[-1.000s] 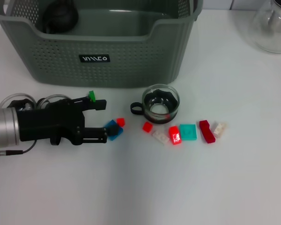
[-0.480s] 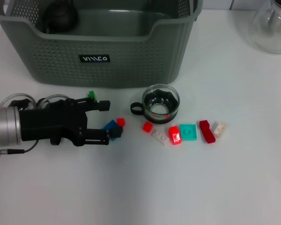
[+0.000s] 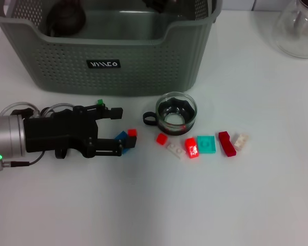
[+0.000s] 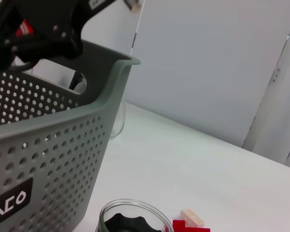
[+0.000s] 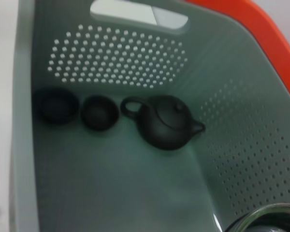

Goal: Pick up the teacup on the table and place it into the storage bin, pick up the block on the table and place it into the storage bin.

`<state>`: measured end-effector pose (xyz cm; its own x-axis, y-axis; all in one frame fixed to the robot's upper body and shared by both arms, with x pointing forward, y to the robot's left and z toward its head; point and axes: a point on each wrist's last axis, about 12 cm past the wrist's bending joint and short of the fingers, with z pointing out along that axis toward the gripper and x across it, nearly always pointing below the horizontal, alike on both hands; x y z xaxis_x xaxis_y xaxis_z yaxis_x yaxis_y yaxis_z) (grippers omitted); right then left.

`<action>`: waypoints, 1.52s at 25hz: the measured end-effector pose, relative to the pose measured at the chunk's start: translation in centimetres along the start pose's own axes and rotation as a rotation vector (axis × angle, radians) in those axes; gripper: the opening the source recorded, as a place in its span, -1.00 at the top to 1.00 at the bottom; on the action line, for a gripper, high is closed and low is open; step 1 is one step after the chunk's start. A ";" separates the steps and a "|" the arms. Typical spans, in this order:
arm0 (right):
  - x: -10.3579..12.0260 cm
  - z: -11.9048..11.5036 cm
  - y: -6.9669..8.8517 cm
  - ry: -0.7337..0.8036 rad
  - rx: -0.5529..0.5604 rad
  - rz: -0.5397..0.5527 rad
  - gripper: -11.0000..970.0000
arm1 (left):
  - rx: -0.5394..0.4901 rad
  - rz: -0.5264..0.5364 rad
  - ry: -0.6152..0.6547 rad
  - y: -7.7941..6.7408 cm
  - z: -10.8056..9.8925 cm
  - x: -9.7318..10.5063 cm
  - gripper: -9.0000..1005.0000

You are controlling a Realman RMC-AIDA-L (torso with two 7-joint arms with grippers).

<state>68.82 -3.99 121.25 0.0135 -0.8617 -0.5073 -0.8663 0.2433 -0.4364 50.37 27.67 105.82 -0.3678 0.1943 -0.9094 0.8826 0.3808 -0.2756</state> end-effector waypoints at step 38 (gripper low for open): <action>1.3 1.0 1.1 0.031 -0.001 0.010 0.69 | -0.001 0.001 -0.003 0.0 0.0 -0.1 -0.72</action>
<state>68.43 -4.37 119.40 -0.0107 -0.8726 -0.4883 -0.8667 0.2516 -0.4306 50.41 27.63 105.85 -0.3665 0.1919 -0.9104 0.8827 0.3812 -0.2749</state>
